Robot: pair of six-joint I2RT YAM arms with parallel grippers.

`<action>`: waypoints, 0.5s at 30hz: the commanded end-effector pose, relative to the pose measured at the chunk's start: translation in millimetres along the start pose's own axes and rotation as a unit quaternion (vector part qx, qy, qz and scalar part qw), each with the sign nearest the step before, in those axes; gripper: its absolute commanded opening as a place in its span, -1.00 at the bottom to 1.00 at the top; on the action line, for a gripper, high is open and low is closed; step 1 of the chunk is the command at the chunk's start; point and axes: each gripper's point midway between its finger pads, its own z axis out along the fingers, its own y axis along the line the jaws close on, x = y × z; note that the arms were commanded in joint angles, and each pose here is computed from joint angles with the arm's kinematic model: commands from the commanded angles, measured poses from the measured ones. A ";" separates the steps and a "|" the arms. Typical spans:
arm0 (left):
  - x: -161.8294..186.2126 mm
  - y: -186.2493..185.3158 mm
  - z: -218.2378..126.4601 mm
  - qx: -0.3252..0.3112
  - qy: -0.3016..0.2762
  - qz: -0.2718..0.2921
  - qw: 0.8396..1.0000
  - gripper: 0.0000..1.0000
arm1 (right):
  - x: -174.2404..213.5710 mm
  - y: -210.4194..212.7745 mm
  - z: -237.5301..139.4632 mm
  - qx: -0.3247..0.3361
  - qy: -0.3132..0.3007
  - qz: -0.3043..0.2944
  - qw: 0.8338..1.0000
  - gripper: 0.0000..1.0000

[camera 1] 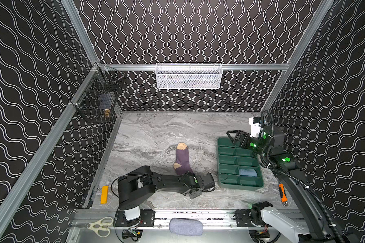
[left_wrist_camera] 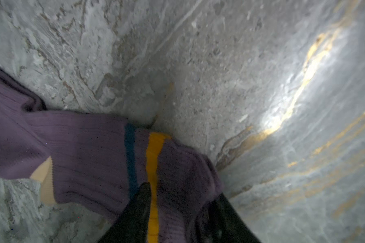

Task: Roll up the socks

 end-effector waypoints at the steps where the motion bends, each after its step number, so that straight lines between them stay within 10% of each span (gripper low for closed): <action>1: 12.8 -15.1 -2.3 0.052 0.031 0.025 0.998 -0.27 | -7.0 0.5 -3.4 0.005 -0.015 -0.012 1.000 1.00; 7: 12.9 -44.9 -7.9 0.219 0.050 0.013 0.974 -0.41 | -5.8 -22.1 -11.2 0.053 -0.063 -0.052 0.995 0.68; 15: 25.6 -33.6 17.7 0.310 0.112 0.000 0.944 -0.72 | 24.5 17.8 -32.9 -0.059 -0.068 -0.204 0.975 0.41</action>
